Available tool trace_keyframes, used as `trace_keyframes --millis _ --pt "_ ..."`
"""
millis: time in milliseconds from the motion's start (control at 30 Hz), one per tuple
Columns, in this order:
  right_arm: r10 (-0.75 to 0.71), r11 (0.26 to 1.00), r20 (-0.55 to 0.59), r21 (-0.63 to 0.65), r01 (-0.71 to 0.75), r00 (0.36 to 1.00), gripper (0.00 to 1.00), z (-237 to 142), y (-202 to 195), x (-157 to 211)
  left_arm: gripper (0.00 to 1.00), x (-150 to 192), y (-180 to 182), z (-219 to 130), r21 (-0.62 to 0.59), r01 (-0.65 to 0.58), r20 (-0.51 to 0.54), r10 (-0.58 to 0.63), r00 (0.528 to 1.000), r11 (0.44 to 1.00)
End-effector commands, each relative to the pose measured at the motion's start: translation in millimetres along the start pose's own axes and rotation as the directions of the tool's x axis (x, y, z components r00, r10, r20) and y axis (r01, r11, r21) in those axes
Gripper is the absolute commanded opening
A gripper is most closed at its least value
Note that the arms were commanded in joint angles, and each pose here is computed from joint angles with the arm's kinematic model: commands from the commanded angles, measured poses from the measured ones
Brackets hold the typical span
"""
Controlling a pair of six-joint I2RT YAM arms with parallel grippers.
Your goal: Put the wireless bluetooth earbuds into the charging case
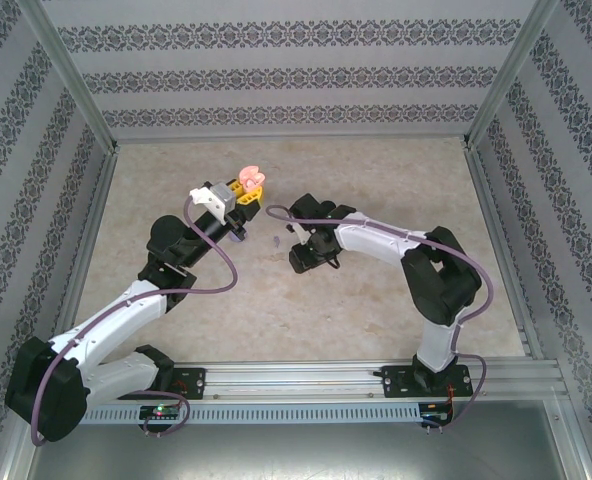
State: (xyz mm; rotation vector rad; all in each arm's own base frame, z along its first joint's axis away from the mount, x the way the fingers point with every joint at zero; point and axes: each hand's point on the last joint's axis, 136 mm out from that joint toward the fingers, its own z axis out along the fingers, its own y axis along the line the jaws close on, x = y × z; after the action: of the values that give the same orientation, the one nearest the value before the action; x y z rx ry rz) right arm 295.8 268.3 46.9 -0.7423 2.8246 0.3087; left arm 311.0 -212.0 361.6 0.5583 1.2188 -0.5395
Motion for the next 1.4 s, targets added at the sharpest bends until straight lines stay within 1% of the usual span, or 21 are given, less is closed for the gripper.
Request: trace_keyframes --millis 0,333,700,1033,1133,1367 --pt "-0.044 0.998 -0.056 0.044 0.047 0.997 0.48 3.8 -1.2 7.0 0.0 -9.4 5.0 -4.6 -0.019 0.0 0.028 0.001 1.0 1.0" --pt "-0.071 0.995 -0.08 0.064 0.076 0.994 0.44 17.9 2.3 2.0 0.0 -8.9 7.0 -4.6 -0.026 0.0 0.03 0.001 1.0 1.0" --pt "-0.078 0.994 -0.103 0.068 0.086 0.992 0.41 30.6 1.5 -1.6 0.0 -7.6 8.1 -5.0 -0.029 0.003 0.028 -0.002 1.0 1.0" --pt "-0.077 0.994 -0.122 0.073 0.086 0.99 0.38 37.8 -0.5 2.9 0.0 -5.2 9.5 -4.3 -0.03 0.004 0.024 -0.003 1.0 1.0" --pt "-0.076 0.994 -0.125 0.073 0.085 0.989 0.35 39.2 -1.1 4.1 0.0 -4.8 9.3 -3.7 -0.029 0.008 0.024 -0.007 1.0 1.0" --pt "-0.071 0.994 -0.123 0.07 0.08 0.99 0.32 37.2 -0.9 6.5 0.0 -4.1 10.1 -2.2 -0.028 0.012 0.024 -0.011 1.0 1.0"
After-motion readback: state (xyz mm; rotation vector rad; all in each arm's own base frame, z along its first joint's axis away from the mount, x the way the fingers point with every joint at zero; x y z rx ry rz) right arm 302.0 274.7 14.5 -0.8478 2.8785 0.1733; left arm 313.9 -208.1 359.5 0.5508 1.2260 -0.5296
